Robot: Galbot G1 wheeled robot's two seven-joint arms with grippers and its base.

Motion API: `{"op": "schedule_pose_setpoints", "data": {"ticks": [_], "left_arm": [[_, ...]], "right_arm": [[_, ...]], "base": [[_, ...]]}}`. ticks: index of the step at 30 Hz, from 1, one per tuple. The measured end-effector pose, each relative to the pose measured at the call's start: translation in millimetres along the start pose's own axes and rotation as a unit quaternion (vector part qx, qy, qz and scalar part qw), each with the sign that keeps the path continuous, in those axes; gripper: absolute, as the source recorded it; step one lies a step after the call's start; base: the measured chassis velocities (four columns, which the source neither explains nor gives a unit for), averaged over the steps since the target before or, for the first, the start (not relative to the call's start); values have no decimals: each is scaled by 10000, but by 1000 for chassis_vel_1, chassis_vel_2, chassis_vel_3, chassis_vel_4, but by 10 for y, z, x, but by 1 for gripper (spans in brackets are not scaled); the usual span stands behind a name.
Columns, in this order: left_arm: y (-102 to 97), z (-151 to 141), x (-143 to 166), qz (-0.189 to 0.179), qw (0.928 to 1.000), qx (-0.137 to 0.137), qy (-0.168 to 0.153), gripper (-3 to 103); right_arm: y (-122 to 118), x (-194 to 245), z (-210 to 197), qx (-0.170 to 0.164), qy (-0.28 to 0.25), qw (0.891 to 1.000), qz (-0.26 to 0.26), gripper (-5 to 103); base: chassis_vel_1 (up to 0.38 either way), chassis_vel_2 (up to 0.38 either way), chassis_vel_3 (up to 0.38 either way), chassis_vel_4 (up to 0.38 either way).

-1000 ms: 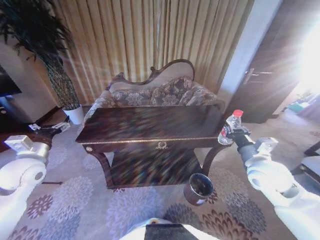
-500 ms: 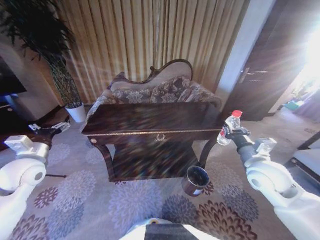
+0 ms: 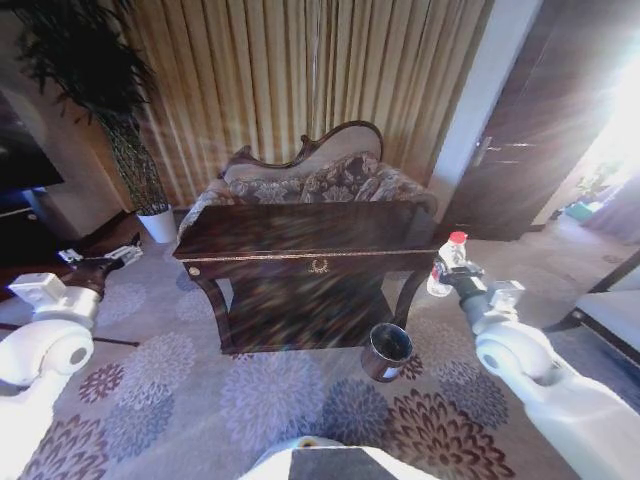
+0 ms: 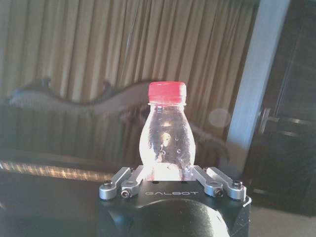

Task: Move to the front of the table and place the trash on the table into the trash bin.

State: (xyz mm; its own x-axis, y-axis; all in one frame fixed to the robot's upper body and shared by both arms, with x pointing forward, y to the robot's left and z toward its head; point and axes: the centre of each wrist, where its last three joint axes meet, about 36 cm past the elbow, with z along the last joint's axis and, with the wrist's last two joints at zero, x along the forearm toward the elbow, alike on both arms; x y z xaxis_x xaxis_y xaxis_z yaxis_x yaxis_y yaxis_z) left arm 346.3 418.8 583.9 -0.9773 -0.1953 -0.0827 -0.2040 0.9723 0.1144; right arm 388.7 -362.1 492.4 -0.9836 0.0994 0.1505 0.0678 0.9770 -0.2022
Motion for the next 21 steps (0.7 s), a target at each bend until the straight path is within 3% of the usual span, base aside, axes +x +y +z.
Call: {"op": "schedule_pose_setpoints", "data": {"ticks": [4,9,15,21], "left_arm": [[-16,-30,77,-21,10000,-18,-50,100],[-21,-20,107,-42,10000,-26,-23,100],[-55,-27,146,-74,10000,-66,5,100],[-16,-21,174,-175,9998,-86,31,100]], "right_arm": [[-56,-399,573,147,456,9987,-190,25],[15,-674,967,93,716,9970,-286,25],[426,-1230,1689,-148,1012,9944,-261,25],[708,-1492,2189,71,1302,9909,-336,25]], "base": [[0,0,0,0],[0,0,0,0],[0,0,0,0],[0,0,0,0]]}}
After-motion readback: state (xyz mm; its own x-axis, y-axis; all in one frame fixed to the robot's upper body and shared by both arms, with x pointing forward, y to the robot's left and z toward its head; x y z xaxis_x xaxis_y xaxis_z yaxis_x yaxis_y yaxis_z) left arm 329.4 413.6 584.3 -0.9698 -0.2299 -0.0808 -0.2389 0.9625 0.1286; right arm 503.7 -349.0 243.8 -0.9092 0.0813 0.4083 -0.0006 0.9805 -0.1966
